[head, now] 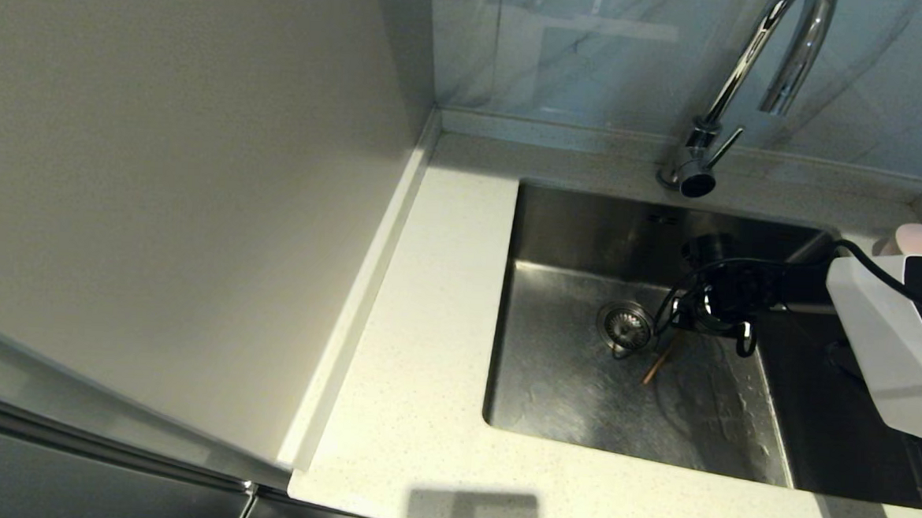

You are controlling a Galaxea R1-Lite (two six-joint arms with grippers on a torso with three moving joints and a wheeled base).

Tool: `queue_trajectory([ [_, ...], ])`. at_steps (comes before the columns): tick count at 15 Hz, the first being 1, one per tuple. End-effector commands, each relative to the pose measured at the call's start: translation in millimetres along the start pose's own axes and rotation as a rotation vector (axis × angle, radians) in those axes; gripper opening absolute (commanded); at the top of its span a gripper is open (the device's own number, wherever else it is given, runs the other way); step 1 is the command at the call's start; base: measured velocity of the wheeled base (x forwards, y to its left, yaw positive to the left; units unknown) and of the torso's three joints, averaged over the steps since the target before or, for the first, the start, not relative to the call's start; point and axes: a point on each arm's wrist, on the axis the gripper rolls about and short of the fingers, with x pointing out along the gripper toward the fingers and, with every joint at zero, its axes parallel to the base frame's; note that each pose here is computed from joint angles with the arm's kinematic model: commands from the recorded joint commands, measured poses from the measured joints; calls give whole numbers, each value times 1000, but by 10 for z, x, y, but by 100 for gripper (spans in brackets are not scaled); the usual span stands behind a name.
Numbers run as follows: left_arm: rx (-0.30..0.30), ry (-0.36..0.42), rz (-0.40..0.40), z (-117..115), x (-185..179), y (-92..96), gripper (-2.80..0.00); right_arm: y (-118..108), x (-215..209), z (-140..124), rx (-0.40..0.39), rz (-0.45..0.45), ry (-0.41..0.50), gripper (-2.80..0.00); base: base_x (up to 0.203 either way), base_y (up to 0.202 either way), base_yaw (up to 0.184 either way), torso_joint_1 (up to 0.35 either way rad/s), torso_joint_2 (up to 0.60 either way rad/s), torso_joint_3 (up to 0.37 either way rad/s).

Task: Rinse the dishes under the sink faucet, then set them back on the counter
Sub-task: Place the chopsticks on the bowl

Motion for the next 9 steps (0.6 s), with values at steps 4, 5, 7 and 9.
queue_trajectory([
  [4, 0, -4, 1, 0, -2, 0, -280, -5, 4, 24, 8, 8, -10, 0, 0, 0, 0, 0, 0, 0],
  [5, 0, -4, 1, 0, -2, 0, -280, -3, 16, 14, 9, 7, -7, 0, 0, 0, 0, 0, 0, 0],
  [7, 0, -4, 1, 0, -2, 0, -280, 18, 71, -26, 4, 3, 3, 0, 0, 0, 0, 0, 0, 0],
  [9, 0, -4, 1, 0, -2, 0, -280, 27, 79, -48, 2, -9, 11, 0, 0, 0, 0, 0, 0, 0],
])
